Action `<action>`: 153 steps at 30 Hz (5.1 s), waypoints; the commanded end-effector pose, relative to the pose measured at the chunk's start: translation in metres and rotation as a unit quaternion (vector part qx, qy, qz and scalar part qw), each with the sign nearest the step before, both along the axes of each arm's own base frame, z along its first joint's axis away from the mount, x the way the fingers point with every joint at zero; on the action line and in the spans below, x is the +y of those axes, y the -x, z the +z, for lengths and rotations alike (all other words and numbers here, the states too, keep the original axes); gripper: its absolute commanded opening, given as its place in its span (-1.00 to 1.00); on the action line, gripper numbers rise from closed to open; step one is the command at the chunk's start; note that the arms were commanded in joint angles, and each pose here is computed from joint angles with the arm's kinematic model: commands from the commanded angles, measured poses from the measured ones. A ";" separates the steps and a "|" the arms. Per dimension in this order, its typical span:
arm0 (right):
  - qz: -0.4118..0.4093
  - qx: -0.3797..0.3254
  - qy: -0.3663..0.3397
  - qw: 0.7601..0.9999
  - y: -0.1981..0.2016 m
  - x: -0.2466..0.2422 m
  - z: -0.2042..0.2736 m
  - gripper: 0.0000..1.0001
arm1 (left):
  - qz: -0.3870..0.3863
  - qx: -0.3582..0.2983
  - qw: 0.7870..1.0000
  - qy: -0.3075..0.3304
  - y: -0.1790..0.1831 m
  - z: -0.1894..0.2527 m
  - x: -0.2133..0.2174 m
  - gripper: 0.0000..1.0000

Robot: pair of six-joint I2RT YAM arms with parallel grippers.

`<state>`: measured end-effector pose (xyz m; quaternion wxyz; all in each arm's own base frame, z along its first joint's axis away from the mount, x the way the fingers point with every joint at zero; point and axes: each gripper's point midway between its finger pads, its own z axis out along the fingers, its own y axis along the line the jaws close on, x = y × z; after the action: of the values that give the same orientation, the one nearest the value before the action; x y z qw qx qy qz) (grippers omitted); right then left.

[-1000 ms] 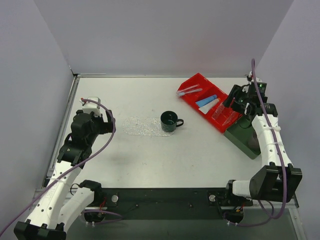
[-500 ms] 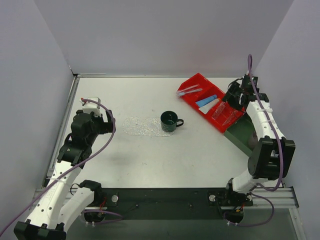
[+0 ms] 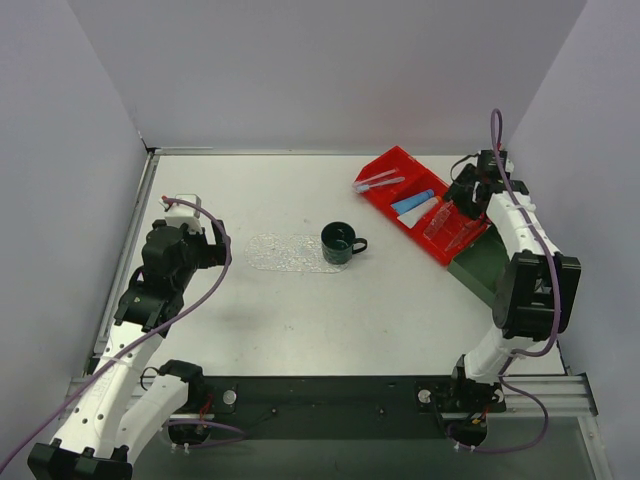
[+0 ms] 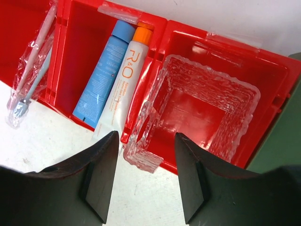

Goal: Prepare toiletry sets of a toothbrush and toothpaste on the tray

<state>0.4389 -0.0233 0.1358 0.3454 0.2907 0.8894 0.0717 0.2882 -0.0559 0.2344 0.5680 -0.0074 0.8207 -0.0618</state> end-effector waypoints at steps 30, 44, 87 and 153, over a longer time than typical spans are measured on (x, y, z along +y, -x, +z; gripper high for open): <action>-0.034 0.033 0.006 0.999 -0.025 0.004 -0.025 -0.48 | -0.005 -0.023 1.000 0.006 -0.003 0.013 -0.003 0.94; -0.045 0.009 0.005 0.999 -0.016 0.002 0.002 -1.00 | -0.004 -0.026 1.000 0.005 -0.003 0.014 -0.002 0.94; 0.370 -0.448 -0.121 0.804 0.186 0.248 0.202 -1.00 | -0.228 -0.060 0.935 0.265 0.047 0.095 -0.160 0.60; 0.339 -0.487 -0.155 0.790 0.219 0.307 0.199 -1.00 | -0.205 -0.023 0.907 0.366 0.060 0.064 -0.240 -0.98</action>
<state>0.2216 0.2836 0.3030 0.6153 -0.0793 0.6630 0.4190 0.2314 -0.2863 0.2655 0.5088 -0.0533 0.7390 -0.4383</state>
